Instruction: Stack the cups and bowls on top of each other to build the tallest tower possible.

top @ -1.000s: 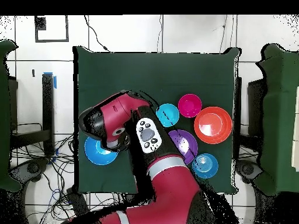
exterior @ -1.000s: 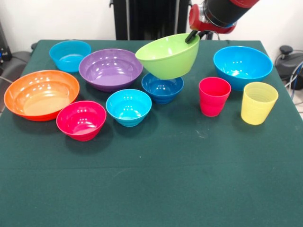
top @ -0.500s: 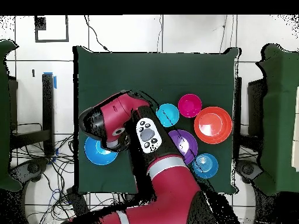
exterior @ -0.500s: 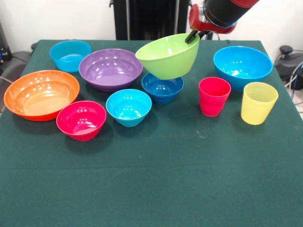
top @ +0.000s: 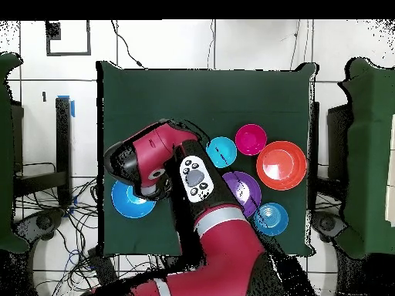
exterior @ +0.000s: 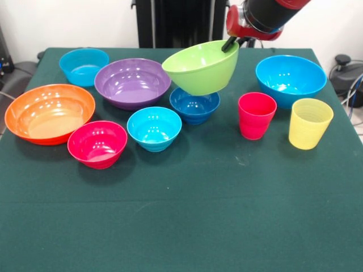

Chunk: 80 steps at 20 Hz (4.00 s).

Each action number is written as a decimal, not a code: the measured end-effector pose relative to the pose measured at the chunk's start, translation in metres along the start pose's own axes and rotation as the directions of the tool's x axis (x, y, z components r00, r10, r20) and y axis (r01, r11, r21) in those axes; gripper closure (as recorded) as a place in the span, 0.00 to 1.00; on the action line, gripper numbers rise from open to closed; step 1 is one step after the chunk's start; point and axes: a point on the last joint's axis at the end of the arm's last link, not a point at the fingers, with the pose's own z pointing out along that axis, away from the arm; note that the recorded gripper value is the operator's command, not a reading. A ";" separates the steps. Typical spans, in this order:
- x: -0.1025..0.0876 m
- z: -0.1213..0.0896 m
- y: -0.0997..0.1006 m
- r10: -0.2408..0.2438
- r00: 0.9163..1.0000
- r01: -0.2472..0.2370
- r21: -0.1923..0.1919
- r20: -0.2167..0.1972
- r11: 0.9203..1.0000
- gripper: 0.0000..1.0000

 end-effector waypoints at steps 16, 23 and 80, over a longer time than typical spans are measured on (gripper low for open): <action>-0.003 0.010 -0.019 0.002 1.000 -0.003 0.039 0.014 0.999 1.00; -0.004 0.013 -0.028 0.008 1.000 -0.009 0.046 0.015 0.999 0.00; 0.138 0.041 0.075 -0.213 0.970 0.218 -0.026 0.119 0.976 0.00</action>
